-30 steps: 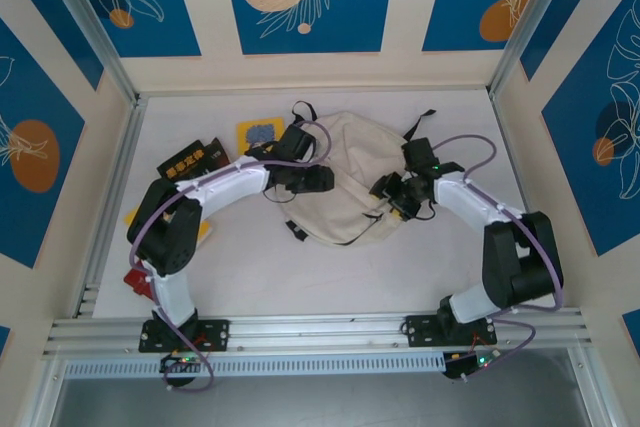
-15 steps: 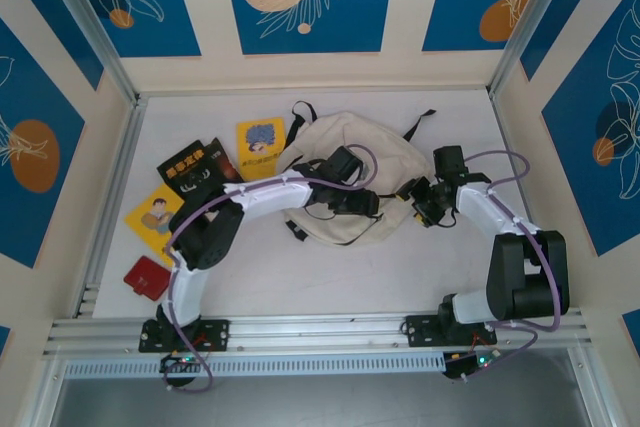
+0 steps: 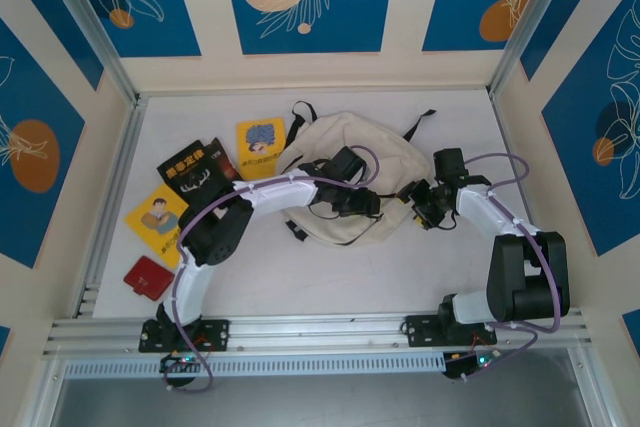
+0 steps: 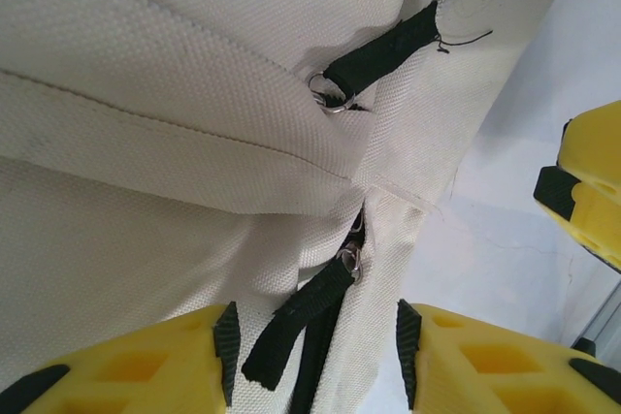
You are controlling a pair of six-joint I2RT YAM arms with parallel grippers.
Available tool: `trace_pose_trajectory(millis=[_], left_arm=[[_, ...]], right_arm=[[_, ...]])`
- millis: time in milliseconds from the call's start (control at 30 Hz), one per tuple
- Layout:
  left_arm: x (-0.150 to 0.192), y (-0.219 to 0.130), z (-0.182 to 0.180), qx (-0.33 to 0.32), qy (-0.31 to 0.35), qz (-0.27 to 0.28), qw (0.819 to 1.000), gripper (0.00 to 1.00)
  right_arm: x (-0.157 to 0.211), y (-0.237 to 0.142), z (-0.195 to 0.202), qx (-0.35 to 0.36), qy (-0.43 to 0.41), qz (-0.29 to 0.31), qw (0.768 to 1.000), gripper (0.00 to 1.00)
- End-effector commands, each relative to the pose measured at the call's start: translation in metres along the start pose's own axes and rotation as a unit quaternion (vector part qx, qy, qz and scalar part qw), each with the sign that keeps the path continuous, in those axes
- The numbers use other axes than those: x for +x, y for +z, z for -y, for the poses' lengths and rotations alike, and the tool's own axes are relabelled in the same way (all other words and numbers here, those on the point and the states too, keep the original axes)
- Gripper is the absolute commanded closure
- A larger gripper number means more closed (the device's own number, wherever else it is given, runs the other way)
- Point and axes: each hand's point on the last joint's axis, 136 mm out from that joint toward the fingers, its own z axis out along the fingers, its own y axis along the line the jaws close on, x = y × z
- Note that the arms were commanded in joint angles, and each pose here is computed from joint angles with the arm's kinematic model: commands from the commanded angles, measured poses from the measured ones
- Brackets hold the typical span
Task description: Pack the student bag
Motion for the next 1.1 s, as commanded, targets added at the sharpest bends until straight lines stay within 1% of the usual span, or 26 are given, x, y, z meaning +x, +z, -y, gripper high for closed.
trace_pose_trajectory(millis=[0,133,233,467,800,967,1067], left_arm=[[0.004,0.004,-0.003,-0.005,-0.019,-0.014,1.000,0.54],[0.009,0.008,0.000,0.011,-0.023,-0.028,0.999,0.62],[0.010,0.010,0.001,0.017,-0.027,-0.030,0.999,0.65],[0.008,0.010,0.003,0.019,-0.026,-0.029,0.999,0.72],[0.007,0.014,-0.001,0.013,-0.027,-0.028,0.999,0.76],[-0.002,0.018,0.000,0.015,-0.018,-0.010,1.000,0.75],[-0.005,0.019,0.001,0.014,-0.017,-0.005,1.000,0.79]], right_arm=[[0.005,-0.003,-0.001,-0.007,0.001,-0.005,1.000,0.37],[0.008,-0.001,-0.001,-0.009,0.000,-0.009,1.000,0.38],[0.010,0.001,-0.004,-0.017,-0.002,-0.015,1.000,0.39],[0.022,0.013,-0.020,-0.041,-0.026,-0.055,0.997,0.44],[0.027,0.029,-0.033,-0.058,-0.028,-0.086,0.994,0.54],[0.026,0.034,-0.034,-0.049,-0.034,-0.088,0.994,0.54],[0.025,0.036,-0.033,-0.042,-0.034,-0.087,0.995,0.55]])
